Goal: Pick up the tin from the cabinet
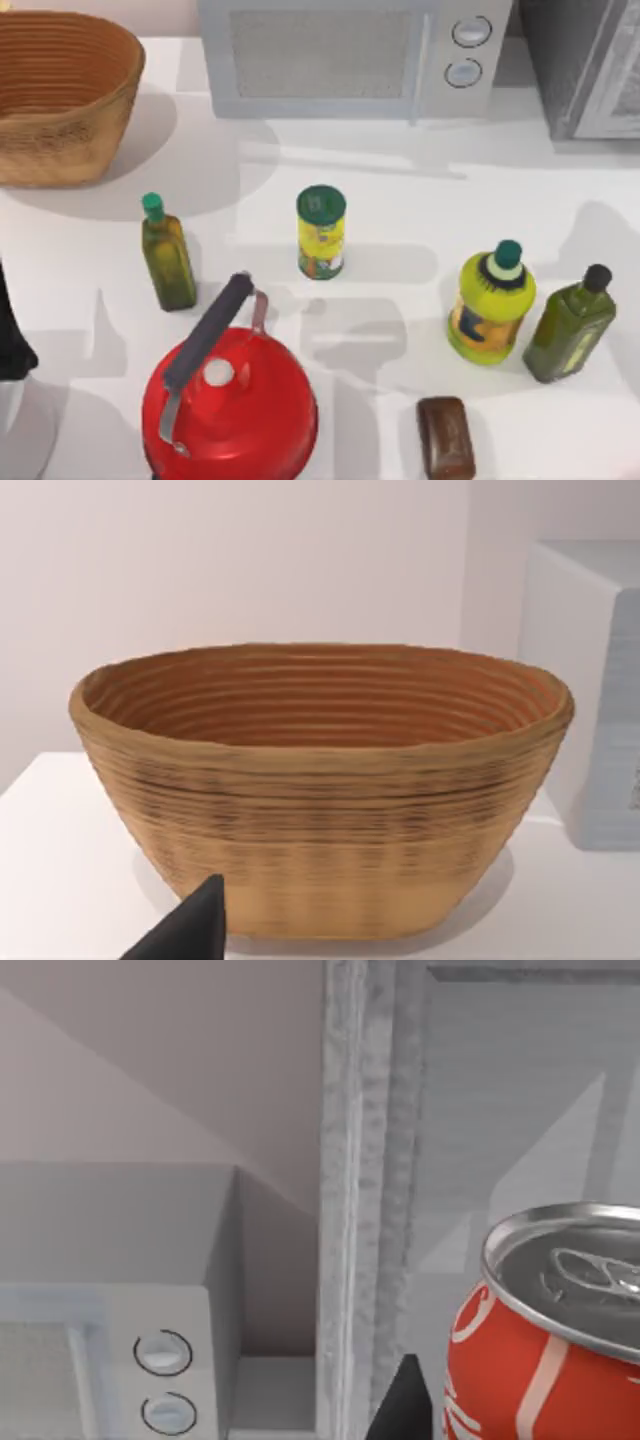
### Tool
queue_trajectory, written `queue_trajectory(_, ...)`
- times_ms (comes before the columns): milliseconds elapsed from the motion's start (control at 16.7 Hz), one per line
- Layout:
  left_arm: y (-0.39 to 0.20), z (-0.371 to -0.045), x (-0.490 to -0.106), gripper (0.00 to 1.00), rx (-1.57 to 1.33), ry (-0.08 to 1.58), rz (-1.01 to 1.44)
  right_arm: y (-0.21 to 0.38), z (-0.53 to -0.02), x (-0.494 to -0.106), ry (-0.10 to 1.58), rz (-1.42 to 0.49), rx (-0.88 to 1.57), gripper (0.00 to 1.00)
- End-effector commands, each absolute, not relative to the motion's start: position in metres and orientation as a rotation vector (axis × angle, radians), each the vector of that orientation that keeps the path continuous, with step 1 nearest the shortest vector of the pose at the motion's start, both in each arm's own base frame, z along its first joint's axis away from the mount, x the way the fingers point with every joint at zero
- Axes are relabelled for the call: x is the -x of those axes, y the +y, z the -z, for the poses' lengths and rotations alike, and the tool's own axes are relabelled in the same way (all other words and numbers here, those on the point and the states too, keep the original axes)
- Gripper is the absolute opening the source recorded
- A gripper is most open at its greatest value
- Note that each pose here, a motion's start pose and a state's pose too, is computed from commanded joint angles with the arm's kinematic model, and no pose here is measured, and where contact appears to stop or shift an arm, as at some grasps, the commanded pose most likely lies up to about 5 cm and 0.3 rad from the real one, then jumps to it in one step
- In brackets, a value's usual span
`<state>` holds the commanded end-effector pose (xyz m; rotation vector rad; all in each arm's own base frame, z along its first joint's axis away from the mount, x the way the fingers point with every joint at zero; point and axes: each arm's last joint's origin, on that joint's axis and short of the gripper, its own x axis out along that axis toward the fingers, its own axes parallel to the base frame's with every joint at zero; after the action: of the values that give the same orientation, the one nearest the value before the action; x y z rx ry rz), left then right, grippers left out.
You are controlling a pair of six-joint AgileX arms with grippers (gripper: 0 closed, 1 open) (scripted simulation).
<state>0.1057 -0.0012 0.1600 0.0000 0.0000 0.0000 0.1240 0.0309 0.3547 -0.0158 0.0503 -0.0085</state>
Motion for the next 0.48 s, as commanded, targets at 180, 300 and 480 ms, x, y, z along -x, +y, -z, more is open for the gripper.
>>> queue_trajectory(180, -0.001, -0.16, -0.106, 1.0, 0.0, 0.0, 0.0, 0.017, -0.285, -0.113, 0.054, 0.007, 0.009, 0.0)
queue_trajectory(300, -0.001, -0.16, -0.106, 1.0, 0.0, 0.0, 0.0, 0.01, -0.243, -0.109, 0.049, 0.005, 0.005, 0.0)
queue_trajectory(480, -0.001, -0.16, -0.106, 1.0, 0.0, 0.0, 0.0, 0.004, -0.192, -0.106, 0.031, 0.002, 0.0, 0.0)
